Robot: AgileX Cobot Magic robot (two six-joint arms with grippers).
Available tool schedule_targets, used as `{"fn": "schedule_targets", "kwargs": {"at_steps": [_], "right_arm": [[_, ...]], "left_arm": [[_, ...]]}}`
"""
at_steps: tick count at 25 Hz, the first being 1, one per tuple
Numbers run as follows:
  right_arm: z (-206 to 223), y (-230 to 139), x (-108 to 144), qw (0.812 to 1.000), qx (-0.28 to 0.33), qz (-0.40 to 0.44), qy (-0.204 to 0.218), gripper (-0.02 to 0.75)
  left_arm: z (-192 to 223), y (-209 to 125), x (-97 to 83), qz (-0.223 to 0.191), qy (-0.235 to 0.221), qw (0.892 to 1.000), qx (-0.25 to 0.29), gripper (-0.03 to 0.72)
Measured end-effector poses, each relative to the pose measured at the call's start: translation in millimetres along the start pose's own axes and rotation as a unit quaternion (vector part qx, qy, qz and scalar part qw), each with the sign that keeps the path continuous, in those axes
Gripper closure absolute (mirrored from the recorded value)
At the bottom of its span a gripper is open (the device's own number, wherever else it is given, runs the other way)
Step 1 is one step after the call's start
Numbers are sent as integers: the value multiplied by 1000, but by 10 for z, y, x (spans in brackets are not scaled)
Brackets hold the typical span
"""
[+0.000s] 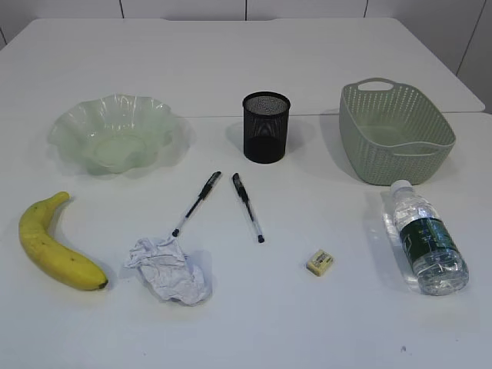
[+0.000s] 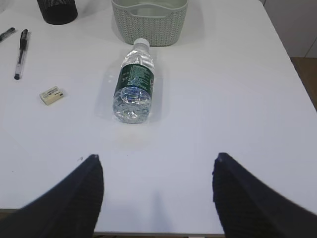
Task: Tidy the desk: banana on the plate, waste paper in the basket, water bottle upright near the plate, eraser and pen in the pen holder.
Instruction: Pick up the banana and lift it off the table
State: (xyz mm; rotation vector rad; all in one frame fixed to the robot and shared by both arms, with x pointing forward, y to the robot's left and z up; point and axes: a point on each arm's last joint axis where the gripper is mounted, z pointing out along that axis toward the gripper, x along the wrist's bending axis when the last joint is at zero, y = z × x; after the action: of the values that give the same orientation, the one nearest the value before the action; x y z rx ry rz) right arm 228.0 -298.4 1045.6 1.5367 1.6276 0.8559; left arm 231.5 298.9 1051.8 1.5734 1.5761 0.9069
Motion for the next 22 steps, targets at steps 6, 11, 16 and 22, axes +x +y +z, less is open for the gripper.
{"fn": "schedule_targets", "kwargs": {"at_steps": [6, 11, 16, 22], "right_arm": [[0, 0, 0, 1000, 0, 0, 0, 223], [0, 0, 0, 1000, 0, 0, 0, 223], [0, 0, 0, 1000, 0, 0, 0, 223], [0, 0, 0, 1000, 0, 0, 0, 223]], "left_arm": [[0, 0, 0, 0, 0, 1000, 0, 442], [0, 0, 0, 0, 0, 1000, 0, 444], [0, 0, 0, 0, 0, 1000, 0, 445], [0, 0, 0, 0, 0, 1000, 0, 445]]}}
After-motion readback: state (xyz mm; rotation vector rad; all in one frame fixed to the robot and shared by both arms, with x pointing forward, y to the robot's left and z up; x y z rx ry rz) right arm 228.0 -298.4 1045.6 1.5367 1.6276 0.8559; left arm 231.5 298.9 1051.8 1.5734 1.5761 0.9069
